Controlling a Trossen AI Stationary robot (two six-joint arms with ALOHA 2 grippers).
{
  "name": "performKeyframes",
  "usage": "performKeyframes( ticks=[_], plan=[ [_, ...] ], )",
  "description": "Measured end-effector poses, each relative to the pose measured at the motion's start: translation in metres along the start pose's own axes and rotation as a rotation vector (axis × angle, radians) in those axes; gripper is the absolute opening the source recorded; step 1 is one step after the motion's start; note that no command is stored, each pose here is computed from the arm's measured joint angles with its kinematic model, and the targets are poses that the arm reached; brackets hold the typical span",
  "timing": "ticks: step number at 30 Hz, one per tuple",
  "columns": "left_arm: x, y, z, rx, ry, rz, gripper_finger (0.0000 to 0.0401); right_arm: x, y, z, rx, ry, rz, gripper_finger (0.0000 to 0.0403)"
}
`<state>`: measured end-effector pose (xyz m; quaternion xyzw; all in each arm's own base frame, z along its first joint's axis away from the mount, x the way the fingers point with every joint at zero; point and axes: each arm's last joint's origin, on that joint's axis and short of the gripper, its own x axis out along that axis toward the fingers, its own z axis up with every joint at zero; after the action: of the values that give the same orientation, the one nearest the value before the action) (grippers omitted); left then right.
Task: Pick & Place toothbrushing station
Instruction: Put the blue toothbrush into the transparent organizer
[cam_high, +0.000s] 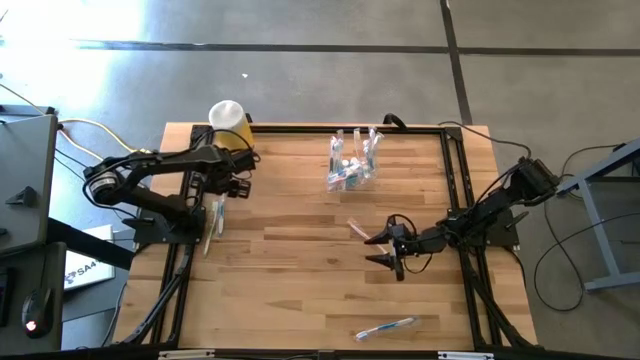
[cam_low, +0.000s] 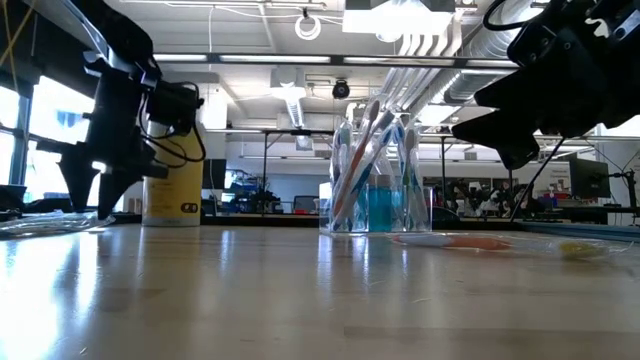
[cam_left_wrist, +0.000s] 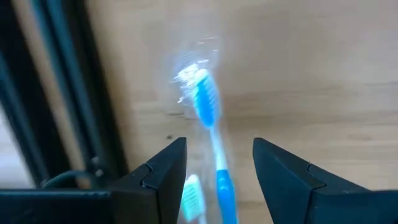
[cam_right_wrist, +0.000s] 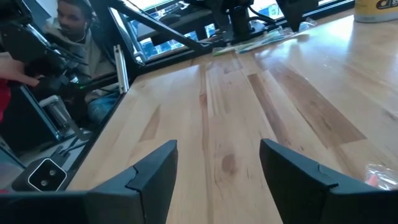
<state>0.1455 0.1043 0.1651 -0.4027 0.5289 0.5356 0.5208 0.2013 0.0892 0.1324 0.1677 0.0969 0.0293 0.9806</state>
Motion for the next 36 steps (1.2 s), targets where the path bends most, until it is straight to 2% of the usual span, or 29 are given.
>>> performKeyframes(
  ticks=[3,12,16,20,25,26,32,36],
  plan=[
    [0.007,-0.002,0.000,0.001,0.003,-0.017,0.0177,0.000,0.000,0.000,0.000,0.000,0.000,0.0220],
    [0.029,-0.011,0.000,0.028,0.107,0.070,0.0177,0.000,0.000,0.000,0.001,-0.001,0.000,0.0220],
    [0.036,-0.014,0.000,0.087,0.143,0.060,0.0169,0.000,0.000,0.000,0.001,-0.001,0.000,0.0220],
    [0.037,-0.016,0.000,0.107,0.165,0.046,0.0123,0.000,0.000,0.000,0.000,0.000,0.000,0.0220],
    [0.038,-0.017,0.000,0.157,0.169,0.019,0.0023,0.000,0.000,0.000,0.000,0.000,0.000,0.0220],
    [0.038,-0.017,0.000,0.162,0.168,0.019,0.0014,0.000,0.000,0.000,0.000,0.001,-0.001,0.0220],
    [0.035,-0.021,0.001,0.219,0.157,0.004,0.0011,0.000,0.000,0.000,0.001,0.001,-0.001,0.0220],
    [0.020,-0.030,-0.001,0.288,0.094,-0.032,0.0006,0.000,0.000,0.000,0.002,0.002,-0.001,0.0220]
  ],
)
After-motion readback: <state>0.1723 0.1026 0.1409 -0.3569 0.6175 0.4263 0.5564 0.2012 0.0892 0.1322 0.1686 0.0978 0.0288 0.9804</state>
